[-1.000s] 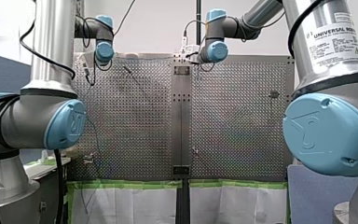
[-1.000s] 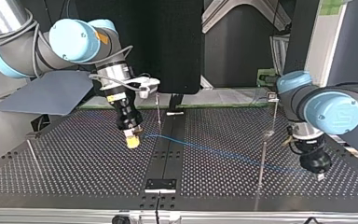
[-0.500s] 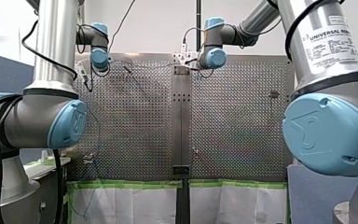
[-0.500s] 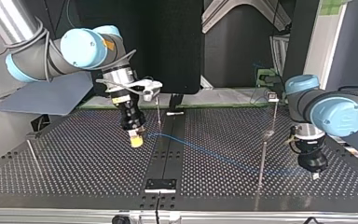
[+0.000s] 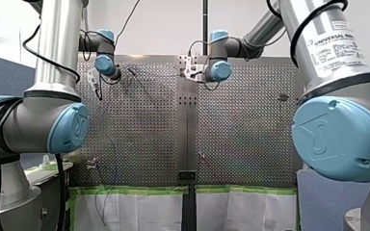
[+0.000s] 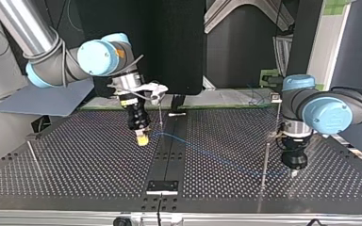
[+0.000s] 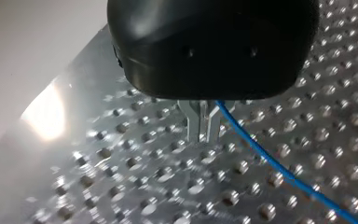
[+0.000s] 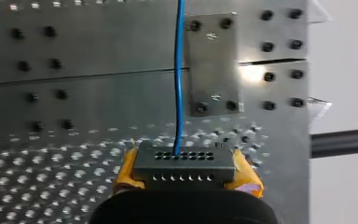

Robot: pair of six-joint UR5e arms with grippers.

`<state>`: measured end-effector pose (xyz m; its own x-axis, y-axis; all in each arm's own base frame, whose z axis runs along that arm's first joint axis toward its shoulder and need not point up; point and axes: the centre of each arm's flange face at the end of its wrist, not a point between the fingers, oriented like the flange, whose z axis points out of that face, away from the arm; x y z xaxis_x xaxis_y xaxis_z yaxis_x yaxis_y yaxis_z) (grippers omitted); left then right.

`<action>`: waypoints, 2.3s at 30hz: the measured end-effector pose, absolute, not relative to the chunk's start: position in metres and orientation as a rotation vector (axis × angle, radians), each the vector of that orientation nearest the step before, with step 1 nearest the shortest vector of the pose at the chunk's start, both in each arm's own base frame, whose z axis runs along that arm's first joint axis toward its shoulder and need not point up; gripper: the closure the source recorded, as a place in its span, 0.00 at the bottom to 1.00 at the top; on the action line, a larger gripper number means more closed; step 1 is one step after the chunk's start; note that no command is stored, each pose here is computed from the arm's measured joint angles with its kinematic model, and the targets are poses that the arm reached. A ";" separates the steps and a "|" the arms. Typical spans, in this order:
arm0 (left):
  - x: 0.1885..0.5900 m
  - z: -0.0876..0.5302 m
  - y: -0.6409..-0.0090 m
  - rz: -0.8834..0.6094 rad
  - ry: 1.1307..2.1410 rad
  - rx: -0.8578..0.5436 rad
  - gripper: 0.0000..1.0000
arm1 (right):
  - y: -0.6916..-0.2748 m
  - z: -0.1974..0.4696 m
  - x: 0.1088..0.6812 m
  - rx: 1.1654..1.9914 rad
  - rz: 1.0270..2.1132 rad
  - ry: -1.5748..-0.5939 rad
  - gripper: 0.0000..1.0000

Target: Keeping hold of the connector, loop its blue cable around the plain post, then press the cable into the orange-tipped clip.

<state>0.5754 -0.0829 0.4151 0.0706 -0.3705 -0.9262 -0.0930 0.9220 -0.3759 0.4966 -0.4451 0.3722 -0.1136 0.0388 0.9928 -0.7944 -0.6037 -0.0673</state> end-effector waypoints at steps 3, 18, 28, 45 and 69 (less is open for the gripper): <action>0.576 0.409 -0.085 -0.223 1.516 -0.375 0.90 | -0.445 0.363 0.500 1.576 1.772 -0.852 0.92; 0.570 0.368 -0.084 -0.235 1.522 -0.410 0.83 | -0.429 0.294 0.508 1.672 1.716 -0.891 0.92; 0.570 0.366 -0.083 -0.238 1.502 -0.427 0.59 | -0.415 0.238 0.512 1.736 1.662 -0.921 0.92; 0.575 0.342 -0.088 -0.256 1.515 -0.442 0.03 | -0.407 0.163 0.514 1.797 1.574 -0.973 0.92; 0.590 0.314 -0.096 -0.321 1.531 -0.443 0.03 | -0.402 0.024 0.521 1.840 1.513 -1.043 0.92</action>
